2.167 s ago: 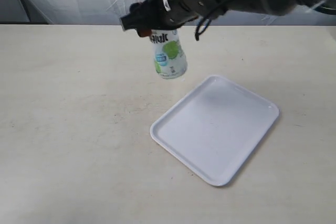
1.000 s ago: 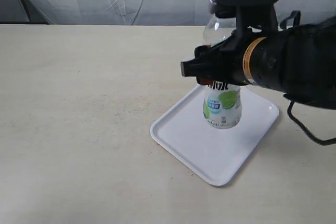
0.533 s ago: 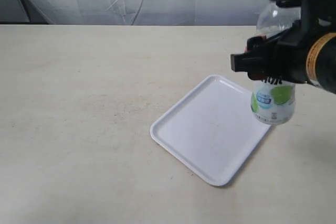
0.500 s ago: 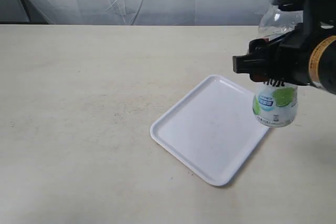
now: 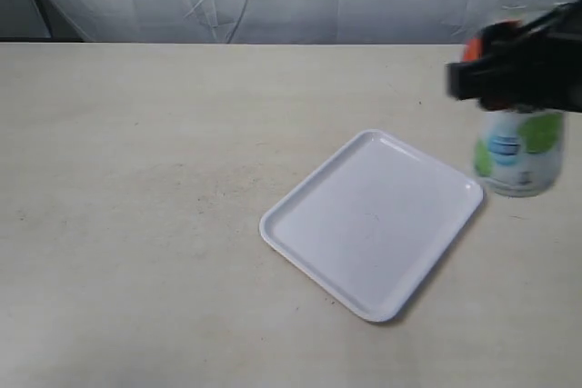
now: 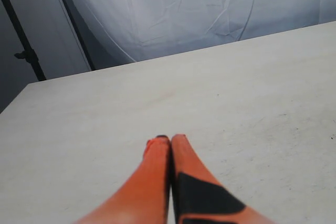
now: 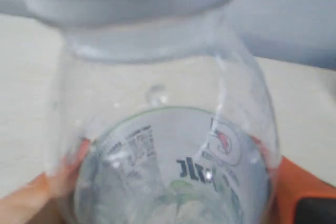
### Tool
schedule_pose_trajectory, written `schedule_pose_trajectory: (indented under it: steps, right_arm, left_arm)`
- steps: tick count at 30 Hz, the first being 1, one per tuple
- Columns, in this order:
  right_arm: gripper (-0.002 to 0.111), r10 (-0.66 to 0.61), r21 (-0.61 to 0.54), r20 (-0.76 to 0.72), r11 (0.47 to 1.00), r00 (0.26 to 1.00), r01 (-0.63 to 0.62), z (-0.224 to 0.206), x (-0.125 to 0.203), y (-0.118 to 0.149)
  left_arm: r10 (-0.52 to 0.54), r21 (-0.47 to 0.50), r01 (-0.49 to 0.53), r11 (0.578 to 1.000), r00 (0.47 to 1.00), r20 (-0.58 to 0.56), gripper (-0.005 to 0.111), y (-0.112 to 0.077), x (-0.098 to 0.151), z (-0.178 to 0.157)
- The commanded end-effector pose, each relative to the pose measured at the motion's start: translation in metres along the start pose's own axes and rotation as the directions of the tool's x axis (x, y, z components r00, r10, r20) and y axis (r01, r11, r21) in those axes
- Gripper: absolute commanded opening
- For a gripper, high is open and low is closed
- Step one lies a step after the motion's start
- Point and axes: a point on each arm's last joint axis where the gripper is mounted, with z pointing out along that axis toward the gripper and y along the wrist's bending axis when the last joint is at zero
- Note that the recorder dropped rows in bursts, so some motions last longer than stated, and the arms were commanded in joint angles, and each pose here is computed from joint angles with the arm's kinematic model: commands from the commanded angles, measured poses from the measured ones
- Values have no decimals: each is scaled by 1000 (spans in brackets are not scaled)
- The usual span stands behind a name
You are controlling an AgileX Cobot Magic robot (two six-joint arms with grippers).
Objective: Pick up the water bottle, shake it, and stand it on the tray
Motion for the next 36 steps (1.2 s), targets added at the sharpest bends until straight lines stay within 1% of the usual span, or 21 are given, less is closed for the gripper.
schedule_pose_trajectory:
  steps: [1, 2, 4, 5, 6, 7, 8, 9, 10, 12, 13, 14, 16, 18, 20, 22, 25, 29, 31, 34, 36]
  right_arm:
    - [-1, 294, 216, 103, 926, 950, -310, 5, -9, -14]
    - [-1, 299, 144, 92, 940, 950, -310, 6, -10, -8]
    - [-1, 72, -231, 136, 972, 988, -39, 6, -15, 27]
    - [-1, -23, -255, 176, 964, 984, 69, 5, -15, 31]
    - [-1, -29, -170, 156, 984, 987, 56, 8, -16, 24]
    - [-1, 78, 0, 94, 997, 993, -78, 13, -15, 10]
    - [-1, 232, 152, 66, 959, 970, -240, 16, -12, -1]
    - [-1, 289, 271, 54, 917, 956, -293, 16, -8, -8]
    - [-1, 236, 233, 22, 944, 972, -234, 18, -6, -3]
    - [-1, -13, -71, 10, 997, 1000, 14, 20, -9, 23]
    - [-1, -161, -126, 47, 978, 986, 166, 18, -9, 28]
    - [-1, -171, -78, 63, 981, 983, 176, 18, -13, 23]
    - [-1, 55, 102, 81, 993, 995, -63, 15, -23, 4]
    - [-1, 201, 97, 107, 973, 974, -211, 10, -27, 1]
    - [-1, 168, -103, 77, 982, 983, -160, 16, -17, 21]
    - [-1, 155, -174, 14, 973, 988, -150, 29, 8, 32]
    - [-1, 174, -145, -8, 974, 985, -173, 36, 16, 31]
    - [-1, 214, -229, 214, 960, 953, -164, -1, -33, 18]
    - [-1, 233, -223, 245, 958, 941, -179, -9, -40, 12]
    - [-1, 174, -122, 103, 979, 979, -161, 17, -1, 17]
    - [-1, 104, -128, -6, 986, 995, -103, 35, 32, 27]
  left_arm:
    - [-2, -1, 2, 1000, 1000, 14, 0, 0, 0, 0]
    - [-4, -1, 4, 1000, 1000, 14, 0, 0, 0, 0]
    - [-4, -1, 4, 1000, 1000, 14, 0, 0, 0, 0]
    - [-4, -1, 4, 1000, 1000, 14, 0, 0, 0, 0]
    - [-4, -1, 4, 1000, 1000, 14, 0, 0, 0, 0]
    - [-4, -1, 4, 1000, 1000, 14, 0, 0, 0, 0]
    - [-4, -1, 4, 1000, 1000, 14, 0, 0, 0, 0]
    - [-4, -1, 4, 1000, 1000, 14, 0, 0, 0, 0]
    - [-4, -1, 4, 1000, 1000, 14, 0, 0, 0, 0]
    - [-2, -1, 2, 1000, 1000, 14, 0, 0, 0, 0]
    - [-2, -1, 2, 1000, 1000, 14, 0, 0, 0, 0]
    - [-2, -1, 2, 1000, 1000, 14, 0, 0, 0, 0]
    - [-2, -1, 2, 1000, 1000, 14, 0, 0, 0, 0]
    - [-2, -1, 2, 1000, 1000, 14, 0, 0, 0, 0]
    - [-2, -1, 2, 1000, 1000, 14, 0, 0, 0, 0]
    - [-4, -1, 4, 1000, 1000, 14, 0, 0, 0, 0]
    - [-4, -1, 4, 1000, 1000, 14, 0, 0, 0, 0]
    - [-4, -1, 4, 1000, 1000, 14, 0, 0, 0, 0]
    - [-4, -1, 4, 1000, 1000, 14, 0, 0, 0, 0]
    - [-4, -1, 4, 1000, 1000, 14, 0, 0, 0, 0]
    - [-4, -1, 4, 1000, 1000, 14, 0, 0, 0, 0]
